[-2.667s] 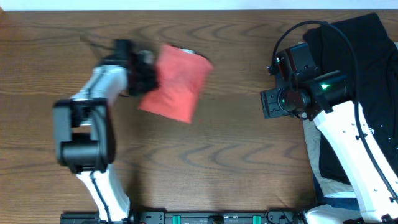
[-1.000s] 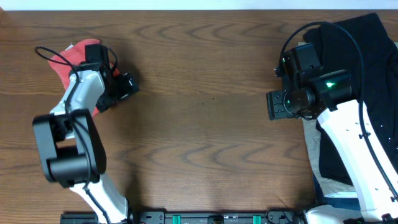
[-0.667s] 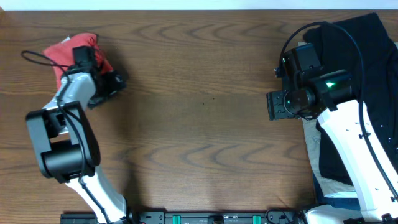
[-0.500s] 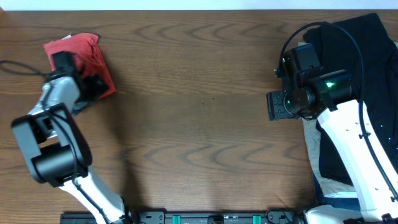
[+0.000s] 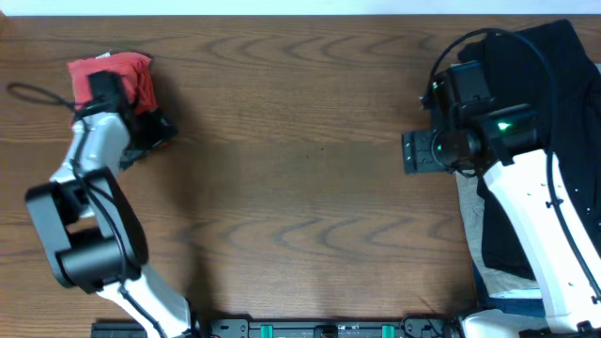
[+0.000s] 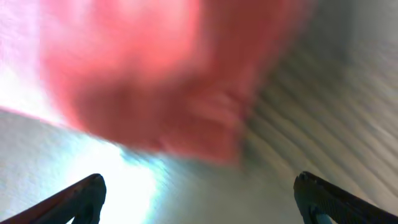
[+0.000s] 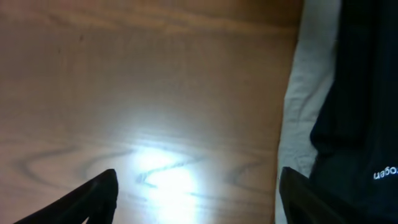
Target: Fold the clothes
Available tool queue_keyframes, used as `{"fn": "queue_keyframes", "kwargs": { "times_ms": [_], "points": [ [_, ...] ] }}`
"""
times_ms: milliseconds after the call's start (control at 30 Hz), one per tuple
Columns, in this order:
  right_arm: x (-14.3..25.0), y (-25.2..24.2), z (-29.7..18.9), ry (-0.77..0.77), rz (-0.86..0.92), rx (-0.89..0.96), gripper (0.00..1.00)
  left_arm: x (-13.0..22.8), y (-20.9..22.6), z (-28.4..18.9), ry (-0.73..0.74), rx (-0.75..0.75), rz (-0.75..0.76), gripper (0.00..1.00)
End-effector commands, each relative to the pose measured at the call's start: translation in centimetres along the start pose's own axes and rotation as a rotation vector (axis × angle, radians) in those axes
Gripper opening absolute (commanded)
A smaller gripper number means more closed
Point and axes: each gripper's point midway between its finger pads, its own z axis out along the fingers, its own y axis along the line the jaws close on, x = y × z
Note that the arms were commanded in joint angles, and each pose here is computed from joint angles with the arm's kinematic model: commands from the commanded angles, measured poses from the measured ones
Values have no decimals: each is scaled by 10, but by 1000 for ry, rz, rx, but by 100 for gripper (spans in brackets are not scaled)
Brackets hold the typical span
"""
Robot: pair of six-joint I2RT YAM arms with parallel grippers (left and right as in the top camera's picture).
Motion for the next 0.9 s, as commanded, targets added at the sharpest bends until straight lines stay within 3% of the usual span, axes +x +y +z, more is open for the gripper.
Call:
{"fn": "queue_keyframes", "kwargs": {
  "times_ms": [0, 167, 267, 433, 533, 700, 867],
  "points": [
    [-15, -9, 1, -37, 61, -19, 85, -6, -25, -37, -96, -31, 73, 98],
    [-35, -6, 21, -47, 16, -130, 90, 38, -82, -46, -40, 14, 300, 98],
    [-21, -8, 40, 60, 27, -157, 99, 96, -80, -52, 143, -50, 433, 98],
    [29, -14, 51, 309, 57, -134, 99, 159, -38, -80, 413, -221, 364, 98],
    [44, -13, 49, 346, 83, -127, 99, 174, -27, -99, 474, -230, 361, 100],
    [52, -11, 33, 236, 92, -139, 99, 177, -21, -130, 321, -129, 350, 100],
    [50, -11, 13, -95, 57, -167, 99, 177, -28, -171, -50, 124, 382, 100]
  ]
}}
